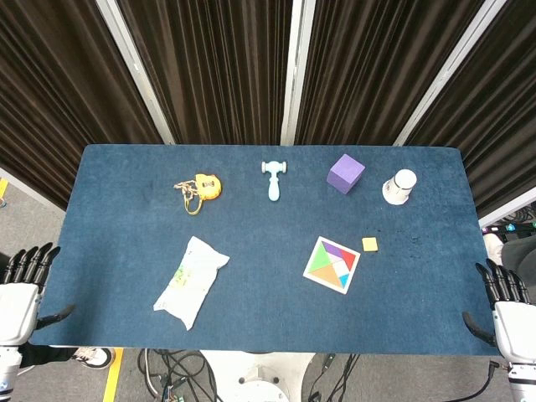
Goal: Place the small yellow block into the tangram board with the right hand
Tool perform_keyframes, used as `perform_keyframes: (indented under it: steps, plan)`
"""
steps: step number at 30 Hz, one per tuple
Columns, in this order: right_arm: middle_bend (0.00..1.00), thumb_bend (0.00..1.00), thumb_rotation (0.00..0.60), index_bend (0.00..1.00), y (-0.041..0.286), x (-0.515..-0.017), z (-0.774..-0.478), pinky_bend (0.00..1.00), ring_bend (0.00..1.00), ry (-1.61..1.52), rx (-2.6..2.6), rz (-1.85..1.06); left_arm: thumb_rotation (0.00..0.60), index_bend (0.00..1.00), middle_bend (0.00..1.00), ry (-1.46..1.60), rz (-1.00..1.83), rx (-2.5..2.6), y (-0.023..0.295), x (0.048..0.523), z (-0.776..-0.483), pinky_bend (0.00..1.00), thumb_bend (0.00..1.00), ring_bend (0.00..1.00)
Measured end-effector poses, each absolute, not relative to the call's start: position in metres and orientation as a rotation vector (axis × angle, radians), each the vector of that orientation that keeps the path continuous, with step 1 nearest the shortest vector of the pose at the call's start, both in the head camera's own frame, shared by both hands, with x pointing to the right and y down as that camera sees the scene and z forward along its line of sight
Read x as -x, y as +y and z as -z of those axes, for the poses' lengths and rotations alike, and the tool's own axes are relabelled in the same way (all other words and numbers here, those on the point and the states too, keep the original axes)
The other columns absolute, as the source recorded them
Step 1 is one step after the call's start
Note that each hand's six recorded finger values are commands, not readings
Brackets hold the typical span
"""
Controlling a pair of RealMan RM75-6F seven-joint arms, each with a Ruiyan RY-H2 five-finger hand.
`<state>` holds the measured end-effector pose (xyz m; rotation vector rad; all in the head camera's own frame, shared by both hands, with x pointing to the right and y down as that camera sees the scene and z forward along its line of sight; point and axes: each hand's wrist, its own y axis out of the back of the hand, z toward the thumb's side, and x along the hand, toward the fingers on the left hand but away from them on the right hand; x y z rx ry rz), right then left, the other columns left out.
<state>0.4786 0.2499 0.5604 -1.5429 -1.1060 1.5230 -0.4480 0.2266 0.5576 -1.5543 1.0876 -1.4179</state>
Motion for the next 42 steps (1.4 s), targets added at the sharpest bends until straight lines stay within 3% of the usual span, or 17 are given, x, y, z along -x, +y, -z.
perform_keyframes:
  steps: [18, 27, 42]
  plan:
    - [0.0, 0.18, 0.6, 0.0, 0.239, -0.467, -0.568, 0.0, 0.0, -1.031, 1.552, -1.539, 0.6, 0.07, 0.03, 1.102, 1.406, 1.562, 0.225, 0.448, -0.555, 0.04, 0.0, 0.0]
    - [0.0, 0.18, 0.6, 0.0, 0.19, -0.443, -0.597, 0.0, 0.0, -0.862, 1.593, -1.553, 0.6, 0.07, 0.03, 1.105, 1.414, 1.568, 0.228, 0.451, -0.56, 0.04, 0.0, 0.0]
    - [0.0, 0.18, 0.6, 0.0, 0.112, -0.389, -0.674, 0.0, 0.0, -0.523, 1.658, -1.628, 0.6, 0.07, 0.03, 1.107, 1.423, 1.59, 0.23, 0.455, -0.563, 0.04, 0.0, 0.0]
